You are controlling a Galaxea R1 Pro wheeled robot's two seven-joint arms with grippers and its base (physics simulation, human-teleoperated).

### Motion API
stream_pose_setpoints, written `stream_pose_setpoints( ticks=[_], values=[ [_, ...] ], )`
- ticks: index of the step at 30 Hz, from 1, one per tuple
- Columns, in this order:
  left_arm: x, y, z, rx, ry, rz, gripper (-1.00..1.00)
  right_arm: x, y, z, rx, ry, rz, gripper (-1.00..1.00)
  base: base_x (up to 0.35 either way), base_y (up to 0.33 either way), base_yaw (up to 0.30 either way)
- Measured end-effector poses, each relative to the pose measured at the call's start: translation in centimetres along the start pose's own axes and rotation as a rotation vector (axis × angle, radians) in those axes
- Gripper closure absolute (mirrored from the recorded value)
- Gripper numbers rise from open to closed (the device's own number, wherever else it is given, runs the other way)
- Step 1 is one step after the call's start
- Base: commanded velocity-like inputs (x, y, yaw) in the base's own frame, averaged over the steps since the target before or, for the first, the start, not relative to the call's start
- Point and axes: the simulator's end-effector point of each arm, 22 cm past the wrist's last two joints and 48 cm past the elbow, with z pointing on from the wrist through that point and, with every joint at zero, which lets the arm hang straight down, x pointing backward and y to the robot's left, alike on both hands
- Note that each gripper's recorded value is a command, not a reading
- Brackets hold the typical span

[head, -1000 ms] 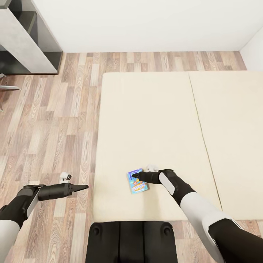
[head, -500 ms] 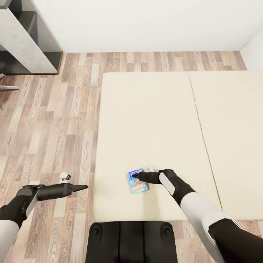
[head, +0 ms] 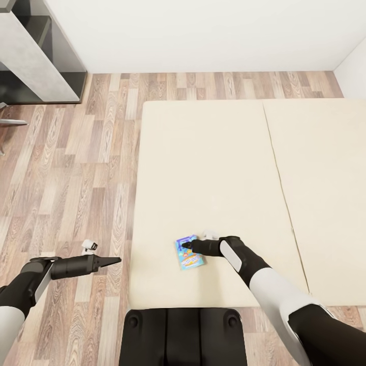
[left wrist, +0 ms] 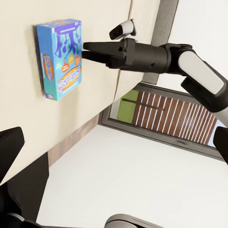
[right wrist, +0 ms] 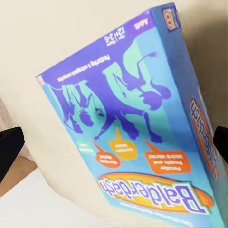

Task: Put all the toys in the child's room - the three board games (two on the bed and one on the table), the two jigsaw puzzles on the table, and the tennis ball on the table - inside the toy box on the table in the child's room.

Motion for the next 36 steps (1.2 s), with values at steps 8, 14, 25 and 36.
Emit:
stream_pose_setpoints(
  ticks=[8, 14, 25, 36],
  values=[
    [0.0, 0.0, 0.0, 0.000, -0.001, 0.000, -1.00, 0.6, 1.0, 0.5, -0.017, 0.014, 0.008, -1.00, 0.000, 0.000, 0.000],
    [0.0, 0.0, 0.0, 0.000, -0.001, 0.000, -1.00, 0.9, 2.4, 1.0, -0.039, 0.018, 0.012, -1.00, 0.000, 0.000, 0.000],
    [0.0, 0.0, 0.0, 0.000, -0.002, 0.001, -1.00, 0.9, 2.9, 1.1, -0.042, 0.014, 0.005, -1.00, 0.000, 0.000, 0.000],
    [-0.1, 0.0, -0.1, 0.000, -0.002, 0.002, -1.00, 0.9, 2.6, 1.1, -0.034, 0.012, -0.001, -1.00, 0.000, 0.000, 0.000]
  ],
)
